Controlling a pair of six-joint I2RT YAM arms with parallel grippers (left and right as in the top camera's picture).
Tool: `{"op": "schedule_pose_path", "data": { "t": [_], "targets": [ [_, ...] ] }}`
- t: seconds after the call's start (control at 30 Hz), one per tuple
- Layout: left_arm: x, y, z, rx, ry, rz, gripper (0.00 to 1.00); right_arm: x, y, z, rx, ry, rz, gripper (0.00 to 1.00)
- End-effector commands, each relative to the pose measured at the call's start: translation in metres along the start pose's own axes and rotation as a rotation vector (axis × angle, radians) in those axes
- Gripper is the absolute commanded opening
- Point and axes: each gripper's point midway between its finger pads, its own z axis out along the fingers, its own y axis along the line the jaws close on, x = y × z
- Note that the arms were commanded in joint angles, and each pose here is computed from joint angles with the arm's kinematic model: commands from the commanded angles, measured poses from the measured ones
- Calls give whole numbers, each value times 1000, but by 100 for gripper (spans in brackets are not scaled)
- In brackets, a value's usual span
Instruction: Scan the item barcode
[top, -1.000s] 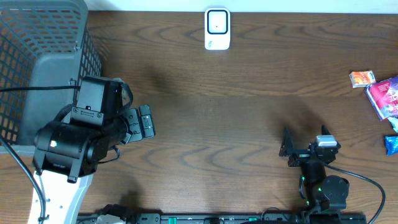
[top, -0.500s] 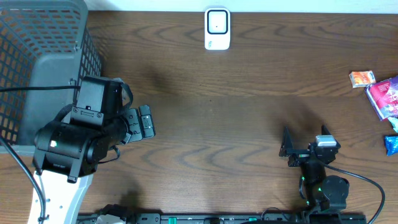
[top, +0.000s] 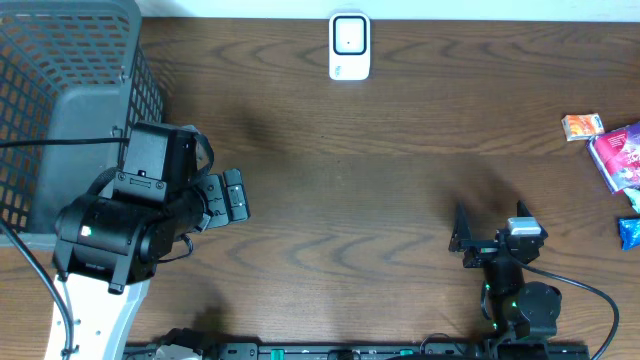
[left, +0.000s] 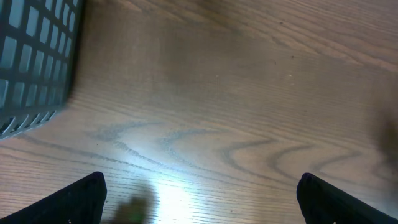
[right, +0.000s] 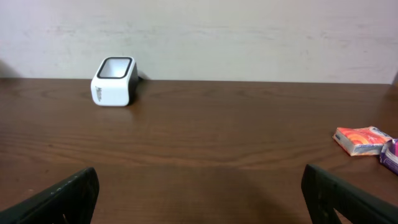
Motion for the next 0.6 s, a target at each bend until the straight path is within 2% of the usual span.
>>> {"op": "schedule_pose_path", "data": {
  "t": [0.0,0.47,0.57],
  "targets": [
    [-2,3,0,-14,-6,-9,98,0,-2,0,8,-1,11,99],
    [-2,7,-5,-22,-40,-35,98,0,-2,0,8,-1,11,99],
    [2,8,-9,-1,-81,10,98,0,-2,0,8,-1,11,99]
  ]
}}
